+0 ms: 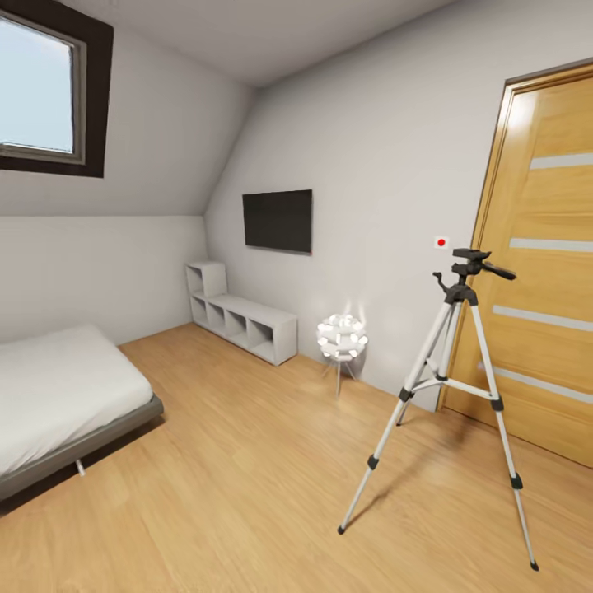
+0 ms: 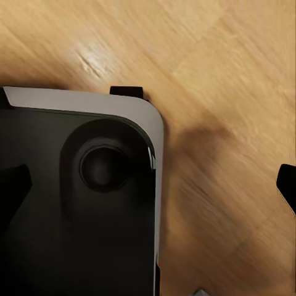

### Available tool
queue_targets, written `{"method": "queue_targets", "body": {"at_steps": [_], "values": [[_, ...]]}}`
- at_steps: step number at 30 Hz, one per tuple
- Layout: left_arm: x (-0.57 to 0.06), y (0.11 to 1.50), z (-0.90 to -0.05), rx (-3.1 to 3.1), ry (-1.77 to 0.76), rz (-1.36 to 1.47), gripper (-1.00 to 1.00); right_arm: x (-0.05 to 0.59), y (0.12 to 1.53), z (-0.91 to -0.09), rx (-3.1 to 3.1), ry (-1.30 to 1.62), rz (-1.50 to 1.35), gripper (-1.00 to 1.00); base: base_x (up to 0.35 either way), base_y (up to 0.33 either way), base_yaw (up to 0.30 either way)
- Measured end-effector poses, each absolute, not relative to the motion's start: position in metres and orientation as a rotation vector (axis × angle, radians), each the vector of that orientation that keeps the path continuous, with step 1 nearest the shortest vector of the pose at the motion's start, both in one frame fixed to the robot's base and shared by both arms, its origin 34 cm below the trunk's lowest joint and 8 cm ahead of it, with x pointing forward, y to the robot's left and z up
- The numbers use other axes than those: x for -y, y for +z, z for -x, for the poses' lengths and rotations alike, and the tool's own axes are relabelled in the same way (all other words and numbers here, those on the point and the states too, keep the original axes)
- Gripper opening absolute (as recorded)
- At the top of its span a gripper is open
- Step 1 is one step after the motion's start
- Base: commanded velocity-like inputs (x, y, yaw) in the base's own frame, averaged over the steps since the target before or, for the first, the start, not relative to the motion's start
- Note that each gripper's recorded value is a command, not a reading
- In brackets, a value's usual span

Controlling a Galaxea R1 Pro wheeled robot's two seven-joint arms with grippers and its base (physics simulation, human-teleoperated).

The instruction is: Attach the digital camera to the camera tripod in the bedroom.

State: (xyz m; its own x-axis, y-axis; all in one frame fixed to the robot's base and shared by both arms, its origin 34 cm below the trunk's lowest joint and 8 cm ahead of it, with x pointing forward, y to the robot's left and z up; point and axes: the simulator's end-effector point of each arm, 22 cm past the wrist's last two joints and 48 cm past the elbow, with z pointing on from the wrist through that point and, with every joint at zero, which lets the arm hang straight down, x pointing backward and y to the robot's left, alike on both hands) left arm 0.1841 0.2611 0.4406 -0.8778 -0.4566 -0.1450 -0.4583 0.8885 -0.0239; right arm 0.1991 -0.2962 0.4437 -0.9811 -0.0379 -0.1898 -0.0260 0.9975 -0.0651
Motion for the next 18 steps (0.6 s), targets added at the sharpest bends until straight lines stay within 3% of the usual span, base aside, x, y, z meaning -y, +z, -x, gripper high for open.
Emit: {"method": "queue_targets", "body": {"at_steps": [13,18], "values": [[-0.2581,0.4405,-0.1842,-2.909,0.010,0.716,1.00,0.2961,0.4437,-0.1991,-2.948,-0.092,0.047,1.00,0.000,-0.004,0.270],[-0.2577,0.4406,-0.1849,-2.909,0.008,0.710,1.00,0.2962,0.4437,-0.1994,-2.946,-0.092,0.047,1.00,0.000,-0.181,0.270]]}}
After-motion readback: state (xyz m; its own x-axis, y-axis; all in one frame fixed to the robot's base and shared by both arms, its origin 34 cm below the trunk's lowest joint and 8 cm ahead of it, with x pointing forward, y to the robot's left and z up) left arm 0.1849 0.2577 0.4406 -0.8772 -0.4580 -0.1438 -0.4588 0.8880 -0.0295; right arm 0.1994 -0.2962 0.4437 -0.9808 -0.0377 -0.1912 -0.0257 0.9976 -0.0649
